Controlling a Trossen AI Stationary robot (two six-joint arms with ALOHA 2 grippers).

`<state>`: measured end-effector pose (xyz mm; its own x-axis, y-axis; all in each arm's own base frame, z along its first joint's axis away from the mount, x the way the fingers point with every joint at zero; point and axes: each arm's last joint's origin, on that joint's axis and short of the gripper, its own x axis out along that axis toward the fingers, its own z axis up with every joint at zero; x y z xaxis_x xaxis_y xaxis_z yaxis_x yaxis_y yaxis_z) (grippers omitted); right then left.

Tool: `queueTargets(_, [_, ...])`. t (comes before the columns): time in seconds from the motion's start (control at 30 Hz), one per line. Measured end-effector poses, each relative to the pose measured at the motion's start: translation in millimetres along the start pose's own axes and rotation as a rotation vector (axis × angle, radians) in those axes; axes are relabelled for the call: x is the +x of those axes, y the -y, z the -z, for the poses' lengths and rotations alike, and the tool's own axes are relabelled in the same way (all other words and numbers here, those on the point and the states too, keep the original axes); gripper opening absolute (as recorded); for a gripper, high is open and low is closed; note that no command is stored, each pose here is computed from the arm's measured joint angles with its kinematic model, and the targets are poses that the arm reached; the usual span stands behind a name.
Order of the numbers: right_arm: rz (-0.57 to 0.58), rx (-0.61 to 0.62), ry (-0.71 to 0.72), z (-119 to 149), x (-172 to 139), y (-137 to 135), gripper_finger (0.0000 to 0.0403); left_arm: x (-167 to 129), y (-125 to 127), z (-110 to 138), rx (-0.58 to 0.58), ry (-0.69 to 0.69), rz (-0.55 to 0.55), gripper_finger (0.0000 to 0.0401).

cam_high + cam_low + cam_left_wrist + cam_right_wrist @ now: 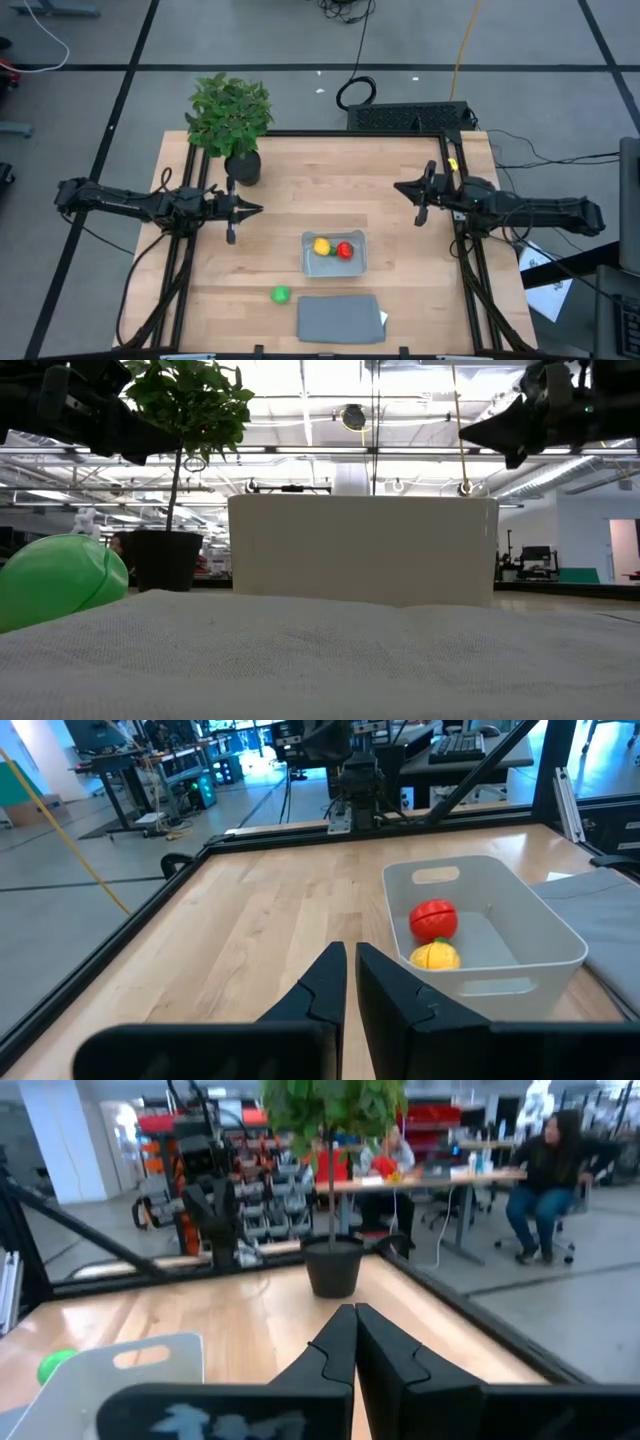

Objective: Pick and placing Produce into tupperware
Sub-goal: Put the green pear into the gray bin

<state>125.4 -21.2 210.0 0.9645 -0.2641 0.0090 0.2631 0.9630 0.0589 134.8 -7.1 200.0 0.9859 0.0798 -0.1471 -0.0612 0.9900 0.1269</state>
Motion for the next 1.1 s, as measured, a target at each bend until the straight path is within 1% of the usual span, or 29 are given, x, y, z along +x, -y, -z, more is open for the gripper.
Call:
queueTargets(0.17, [-0.003,-0.033,0.078,7.4,-1.1,0.6,0.0,0.0,0.0,0.0,0.02,0.0,0.0,0.0031])
queueTargets(0.37, [-0.003,-0.032,0.083,23.7,-2.9,1.7,0.0,0.0,0.0,0.0,0.025,0.0,0.0,0.0031])
queueTargets(0.87, [-0.007,-0.033,0.076,25.2,-3.0,1.6,0.0,0.0,0.2,0.0,0.047,0.001,0.007,0.0031])
queueTargets(1.1, [-0.007,-0.036,0.056,27.2,-2.8,1.7,0.0,0.0,0.4,0.2,0.014,-0.001,0.011,0.0031])
